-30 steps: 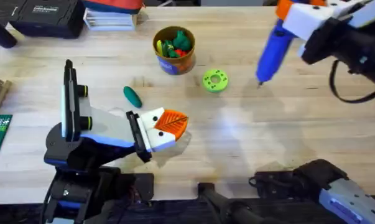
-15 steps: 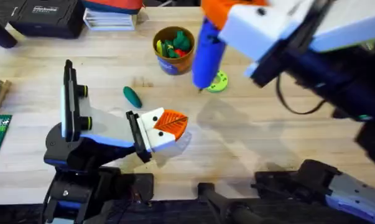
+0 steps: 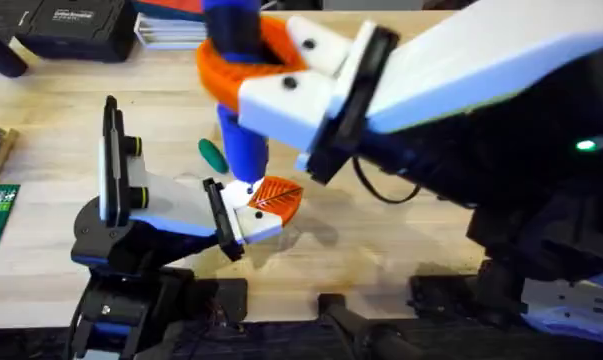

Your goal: Pick up the gripper from the table and insert it into the empty holder that is missing its gripper. Then pick up a screw, insert it into the mounting hole, and use the screwdriver to tighten it. Finally, clean up the table by picking up the vegetable and placing it into the bucket.

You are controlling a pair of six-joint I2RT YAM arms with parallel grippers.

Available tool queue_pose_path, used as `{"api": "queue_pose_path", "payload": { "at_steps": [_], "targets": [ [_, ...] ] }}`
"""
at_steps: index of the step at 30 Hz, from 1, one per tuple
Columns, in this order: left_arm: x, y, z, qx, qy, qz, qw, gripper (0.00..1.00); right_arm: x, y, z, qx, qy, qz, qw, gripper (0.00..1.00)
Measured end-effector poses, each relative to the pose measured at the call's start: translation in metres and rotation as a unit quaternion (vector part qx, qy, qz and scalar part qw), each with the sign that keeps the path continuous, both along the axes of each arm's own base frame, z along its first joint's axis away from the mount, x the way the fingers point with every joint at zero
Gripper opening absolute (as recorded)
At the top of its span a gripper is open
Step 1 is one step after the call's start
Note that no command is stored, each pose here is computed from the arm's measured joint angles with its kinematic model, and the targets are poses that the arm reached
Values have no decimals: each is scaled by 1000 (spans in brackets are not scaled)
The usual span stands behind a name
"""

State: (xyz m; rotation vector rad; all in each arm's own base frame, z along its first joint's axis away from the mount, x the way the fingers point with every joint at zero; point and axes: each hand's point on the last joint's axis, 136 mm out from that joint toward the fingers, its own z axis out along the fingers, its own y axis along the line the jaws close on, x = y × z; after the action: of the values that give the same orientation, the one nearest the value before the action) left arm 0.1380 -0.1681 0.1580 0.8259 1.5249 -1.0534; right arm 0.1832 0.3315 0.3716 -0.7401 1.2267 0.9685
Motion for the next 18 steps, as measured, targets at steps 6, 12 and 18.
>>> {"api": "queue_pose_path", "payload": {
  "at_steps": [6,12,18],
  "targets": [
    [0,0,0,0,0,0,1000,8,-5,10,-8,-20,-18,7,1000,26],
    [0,0,0,0,0,0,1000,8,-3,16,-18,-43,-35,4,998,26],
    [0,0,0,0,0,0,1000,8,-2,23,-23,-52,-49,6,997,26]
  ]
}}
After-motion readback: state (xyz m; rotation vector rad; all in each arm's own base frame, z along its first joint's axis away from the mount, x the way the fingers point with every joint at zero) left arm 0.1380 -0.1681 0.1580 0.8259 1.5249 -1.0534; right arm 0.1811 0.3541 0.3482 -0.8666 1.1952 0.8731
